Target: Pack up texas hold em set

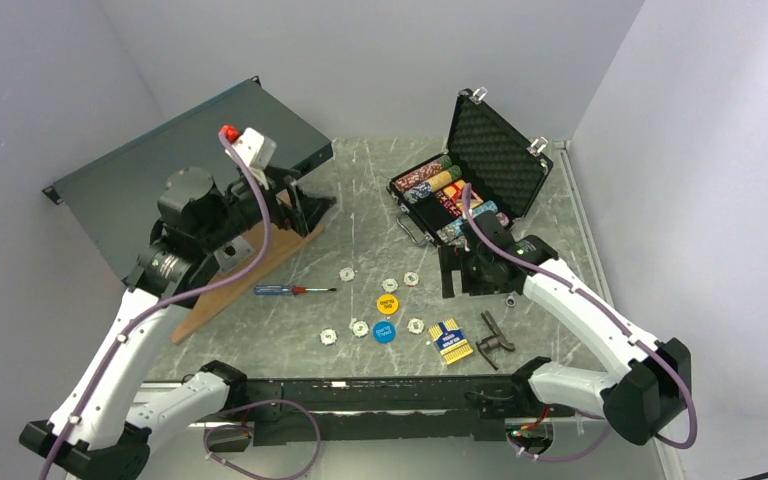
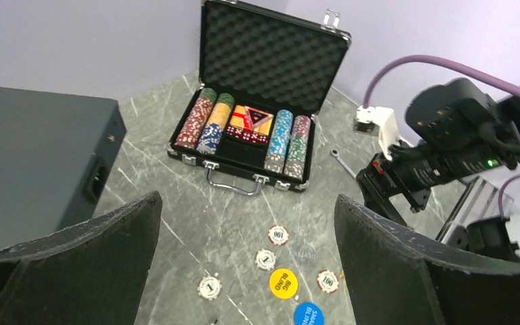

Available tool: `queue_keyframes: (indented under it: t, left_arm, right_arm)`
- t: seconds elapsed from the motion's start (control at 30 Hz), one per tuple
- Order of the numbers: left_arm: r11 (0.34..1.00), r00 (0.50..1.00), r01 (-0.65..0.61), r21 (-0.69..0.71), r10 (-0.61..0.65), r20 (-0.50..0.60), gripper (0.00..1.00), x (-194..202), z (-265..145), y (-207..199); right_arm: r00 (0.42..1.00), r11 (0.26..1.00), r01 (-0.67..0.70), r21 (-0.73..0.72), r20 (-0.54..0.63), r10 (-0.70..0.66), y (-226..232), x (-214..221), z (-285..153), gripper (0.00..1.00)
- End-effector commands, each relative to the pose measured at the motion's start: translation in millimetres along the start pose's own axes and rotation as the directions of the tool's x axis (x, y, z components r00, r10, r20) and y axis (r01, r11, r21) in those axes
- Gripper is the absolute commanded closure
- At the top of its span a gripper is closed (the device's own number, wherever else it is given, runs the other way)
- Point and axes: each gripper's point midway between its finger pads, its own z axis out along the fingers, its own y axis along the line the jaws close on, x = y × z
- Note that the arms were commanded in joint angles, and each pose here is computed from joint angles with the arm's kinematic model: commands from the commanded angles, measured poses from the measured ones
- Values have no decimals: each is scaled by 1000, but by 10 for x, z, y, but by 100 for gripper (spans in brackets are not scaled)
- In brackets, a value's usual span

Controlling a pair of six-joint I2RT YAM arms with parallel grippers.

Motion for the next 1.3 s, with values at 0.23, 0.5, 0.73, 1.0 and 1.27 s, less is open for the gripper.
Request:
queue_keyframes:
  t: [0.23, 0.5, 0.73, 1.0, 1.27]
  left_arm:
    - [977, 963, -202, 69, 185, 196, 1, -108, -403, -285]
    - [976, 955, -210, 63, 191, 227, 1, -115, -476, -306]
    - [978, 962, -199, 68, 181, 204, 1, -76, -421, -295]
    - [978, 966, -192, 87, 173, 192, 1, -36, -391, -322]
    - [977, 967, -196, 83, 179, 182, 1, -2, -367, -318]
  right_arm:
    - [943, 993, 76, -95, -316, -102, 334, 737, 159, 0]
    - [888, 992, 130, 6, -447, -113, 217, 1111, 408, 0]
    - [858, 981, 191, 43, -493, -145, 197, 1254, 547, 0]
    - [871, 969, 226, 98, -466, -156, 181, 1127, 631, 2]
    - [874, 962, 255, 100, -448, -185, 227, 1052, 706, 9]
